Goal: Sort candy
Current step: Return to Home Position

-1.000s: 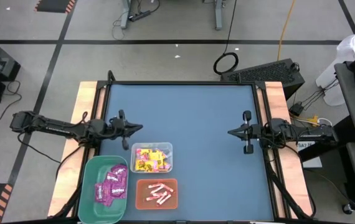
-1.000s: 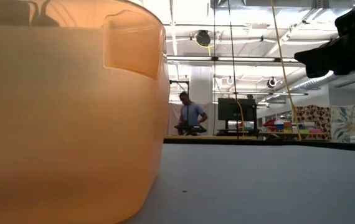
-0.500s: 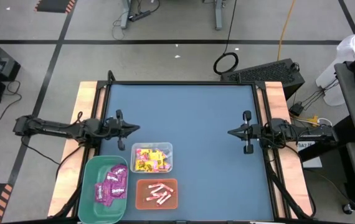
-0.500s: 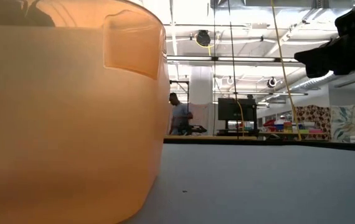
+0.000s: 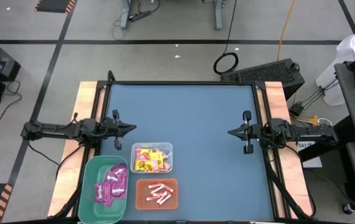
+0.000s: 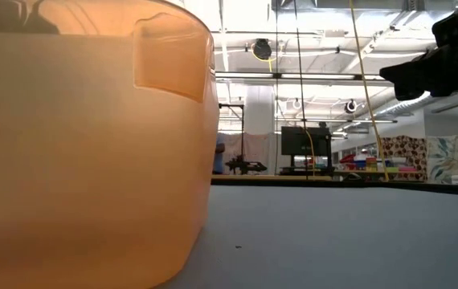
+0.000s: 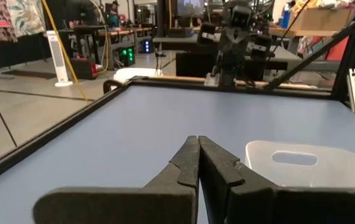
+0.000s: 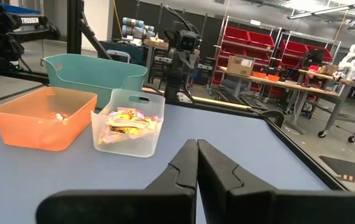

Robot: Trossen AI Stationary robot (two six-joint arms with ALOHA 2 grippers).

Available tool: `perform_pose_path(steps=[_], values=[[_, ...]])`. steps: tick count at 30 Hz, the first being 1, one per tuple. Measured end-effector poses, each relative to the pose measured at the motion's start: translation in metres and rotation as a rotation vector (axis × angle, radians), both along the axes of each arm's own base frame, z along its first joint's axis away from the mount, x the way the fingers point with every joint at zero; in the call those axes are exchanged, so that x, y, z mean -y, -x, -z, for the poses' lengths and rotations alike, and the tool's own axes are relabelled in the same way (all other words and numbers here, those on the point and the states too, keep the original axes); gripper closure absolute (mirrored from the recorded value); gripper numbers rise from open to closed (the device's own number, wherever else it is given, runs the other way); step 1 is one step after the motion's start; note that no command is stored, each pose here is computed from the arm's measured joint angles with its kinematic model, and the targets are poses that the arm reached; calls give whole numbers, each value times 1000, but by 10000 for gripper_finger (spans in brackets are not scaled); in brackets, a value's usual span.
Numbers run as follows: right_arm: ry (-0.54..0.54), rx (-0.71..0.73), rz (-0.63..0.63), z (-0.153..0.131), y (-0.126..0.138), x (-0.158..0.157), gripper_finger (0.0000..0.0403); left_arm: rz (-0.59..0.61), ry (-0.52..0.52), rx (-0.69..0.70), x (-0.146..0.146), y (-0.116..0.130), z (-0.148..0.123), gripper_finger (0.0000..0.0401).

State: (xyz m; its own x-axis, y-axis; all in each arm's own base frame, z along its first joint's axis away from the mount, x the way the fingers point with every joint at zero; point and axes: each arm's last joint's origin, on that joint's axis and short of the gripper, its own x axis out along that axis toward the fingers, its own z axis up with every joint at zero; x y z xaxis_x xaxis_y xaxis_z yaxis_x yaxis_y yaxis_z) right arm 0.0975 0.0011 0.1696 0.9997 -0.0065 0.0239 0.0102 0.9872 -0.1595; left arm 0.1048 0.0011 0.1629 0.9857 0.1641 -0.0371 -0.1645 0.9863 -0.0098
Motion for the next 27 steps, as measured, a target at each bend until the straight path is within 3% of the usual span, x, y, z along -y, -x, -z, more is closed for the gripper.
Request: perform_pose_path(steps=[17,27], values=[[0,3,0,0,0,0,403,4,0,67,0,7,-5,393],[0,3,0,0,0,0,403,77,3,54,2,6,-4,393]])
